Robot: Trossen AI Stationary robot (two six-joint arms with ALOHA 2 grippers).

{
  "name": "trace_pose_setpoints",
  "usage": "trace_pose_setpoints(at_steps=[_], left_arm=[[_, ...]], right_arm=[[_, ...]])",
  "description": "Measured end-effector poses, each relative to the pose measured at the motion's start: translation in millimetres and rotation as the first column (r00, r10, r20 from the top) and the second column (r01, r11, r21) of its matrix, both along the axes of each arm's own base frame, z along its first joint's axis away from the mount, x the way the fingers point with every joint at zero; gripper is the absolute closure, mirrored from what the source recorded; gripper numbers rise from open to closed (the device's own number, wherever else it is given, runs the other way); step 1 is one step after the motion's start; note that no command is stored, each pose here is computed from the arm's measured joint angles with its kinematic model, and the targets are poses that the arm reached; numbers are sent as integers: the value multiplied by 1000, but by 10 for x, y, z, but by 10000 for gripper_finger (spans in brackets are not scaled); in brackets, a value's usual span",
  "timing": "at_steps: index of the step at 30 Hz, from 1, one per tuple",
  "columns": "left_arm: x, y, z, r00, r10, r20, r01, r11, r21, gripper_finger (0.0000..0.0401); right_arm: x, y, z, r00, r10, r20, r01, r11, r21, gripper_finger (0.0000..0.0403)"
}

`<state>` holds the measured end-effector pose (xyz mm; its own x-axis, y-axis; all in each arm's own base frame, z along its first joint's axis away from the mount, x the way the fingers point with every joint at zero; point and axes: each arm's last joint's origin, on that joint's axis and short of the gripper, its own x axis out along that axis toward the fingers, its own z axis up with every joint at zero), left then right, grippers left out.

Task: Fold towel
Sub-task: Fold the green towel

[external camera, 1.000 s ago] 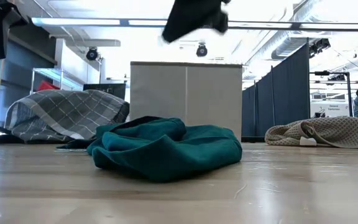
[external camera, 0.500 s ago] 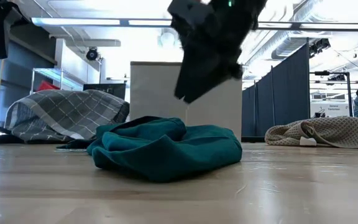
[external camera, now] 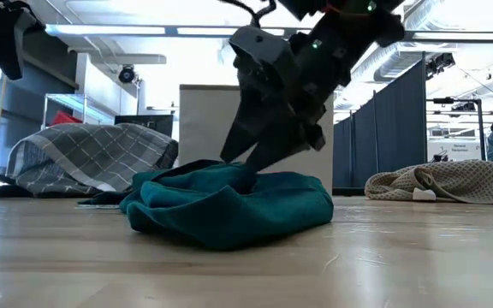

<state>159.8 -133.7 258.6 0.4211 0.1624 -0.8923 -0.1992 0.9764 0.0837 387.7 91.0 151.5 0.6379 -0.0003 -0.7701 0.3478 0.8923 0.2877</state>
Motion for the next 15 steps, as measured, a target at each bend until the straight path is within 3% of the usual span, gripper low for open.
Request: trace_pose_setpoints(at_steps=[5,10,15], left_arm=[[3,5,2,1000,0,13,0,1000,17,208],[7,9,6,999,21,31,-22,999,25,208],[11,15,10,998,28,50,-30,999,42,208]], right_arm=[[5,29,-69,1000,10,-27,-8,998,57,257],[35,64,-10,999,23,25,-25,995,100,385],[135,236,348,993,107,50,-111,990,86,401]])
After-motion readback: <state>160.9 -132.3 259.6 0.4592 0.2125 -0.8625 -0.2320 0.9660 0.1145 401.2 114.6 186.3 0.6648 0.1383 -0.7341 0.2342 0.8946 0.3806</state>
